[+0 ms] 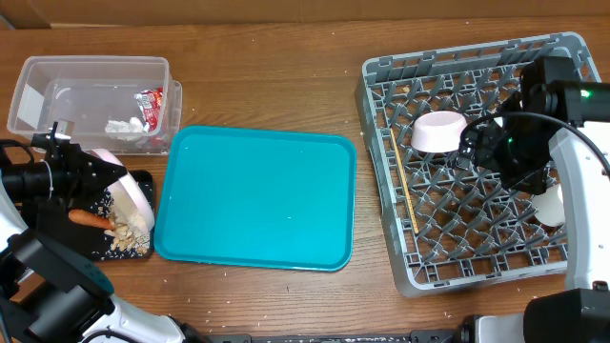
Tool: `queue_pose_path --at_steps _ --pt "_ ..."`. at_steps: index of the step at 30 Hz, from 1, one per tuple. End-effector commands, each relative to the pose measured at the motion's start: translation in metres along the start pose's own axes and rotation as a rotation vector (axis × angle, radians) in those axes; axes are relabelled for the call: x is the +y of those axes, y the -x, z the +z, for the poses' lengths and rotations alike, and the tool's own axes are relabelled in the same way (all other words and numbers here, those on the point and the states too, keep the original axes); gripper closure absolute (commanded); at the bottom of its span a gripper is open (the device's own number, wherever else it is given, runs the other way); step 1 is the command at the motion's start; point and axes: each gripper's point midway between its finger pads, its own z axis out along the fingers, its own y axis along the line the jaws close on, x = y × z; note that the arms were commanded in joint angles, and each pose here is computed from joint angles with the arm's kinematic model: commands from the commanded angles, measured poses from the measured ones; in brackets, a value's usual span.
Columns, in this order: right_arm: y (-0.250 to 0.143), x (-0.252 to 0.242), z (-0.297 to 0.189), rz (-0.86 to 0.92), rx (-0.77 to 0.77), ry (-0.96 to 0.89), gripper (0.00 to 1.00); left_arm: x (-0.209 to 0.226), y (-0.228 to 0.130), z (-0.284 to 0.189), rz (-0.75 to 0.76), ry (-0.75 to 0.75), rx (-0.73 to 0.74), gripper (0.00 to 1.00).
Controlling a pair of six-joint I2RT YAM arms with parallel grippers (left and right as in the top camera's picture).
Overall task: Sort waste into correct bins and load items into the dishwasher
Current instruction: 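Hold the tilted plate over the black tray, then carry the white plate right and set it flat on the teal tray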
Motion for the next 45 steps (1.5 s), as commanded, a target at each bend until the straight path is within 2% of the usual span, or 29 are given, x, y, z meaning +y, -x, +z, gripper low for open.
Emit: queue_pose_path --at_steps 1,4,5,9,10,12,13,15,17,19,21,22,24,26,33,39,45 --pt "0.000 0.000 -0.003 -0.005 -0.016 0.000 0.00 -0.014 0.004 -0.014 0.081 -0.025 -0.073 0.96" --pt "0.000 0.000 -0.003 -0.006 -0.016 0.000 0.00 -0.014 0.010 -0.018 0.078 -0.042 -0.103 0.96" --pt "0.000 0.000 -0.003 -0.006 -0.016 0.000 0.00 -0.013 0.010 -0.019 0.032 -0.045 -0.104 0.96" --pt "0.000 0.000 -0.003 -0.006 -0.016 0.000 0.00 -0.025 0.009 -0.020 0.097 -0.116 -0.118 0.96" --pt "0.000 -0.001 -0.003 -0.006 -0.015 0.000 0.00 -0.024 0.012 -0.021 0.126 -0.110 -0.130 0.96" --pt "0.000 -0.001 -0.003 -0.010 -0.016 -0.001 0.00 -0.019 0.012 -0.020 0.047 -0.093 -0.119 0.96" --pt "0.000 -0.002 -0.003 -0.009 -0.017 -0.007 0.00 -0.019 0.013 -0.020 0.082 -0.091 -0.121 0.96" --pt "0.000 -0.002 -0.003 -0.009 -0.018 -0.007 0.00 -0.015 0.012 -0.019 0.023 -0.072 -0.114 0.96" --pt "0.000 -0.002 -0.003 -0.009 -0.018 -0.007 0.00 -0.019 0.012 -0.020 0.098 -0.085 -0.121 0.96" --pt "0.000 -0.002 -0.003 -0.009 -0.018 -0.007 0.00 -0.020 0.009 -0.020 0.032 -0.095 -0.108 0.96" --pt "0.000 -0.002 -0.003 -0.010 -0.017 -0.008 0.00 -0.020 0.011 -0.020 0.095 -0.089 -0.121 0.96" --pt "0.000 -0.002 -0.003 -0.009 -0.018 -0.007 0.00 -0.019 0.009 -0.020 0.035 -0.086 -0.108 0.96" --pt "0.000 -0.002 -0.003 -0.009 -0.017 -0.007 0.00 -0.019 0.009 -0.020 0.085 -0.086 -0.112 0.96" --pt "0.000 -0.002 -0.003 -0.009 -0.017 -0.007 0.00 -0.018 0.009 -0.020 0.044 -0.080 -0.108 0.96" --pt "0.000 -0.002 -0.003 -0.012 -0.016 -0.007 0.00 -0.023 0.004 -0.017 0.045 -0.076 -0.090 0.96" --pt "0.000 -0.002 -0.003 -0.012 -0.015 -0.008 0.00 -0.073 -0.021 0.014 0.231 -0.061 0.005 0.96" --pt "-0.001 -0.002 -0.003 -0.011 -0.011 -0.008 0.00 -0.122 -0.061 0.080 0.488 0.009 0.204 0.96"
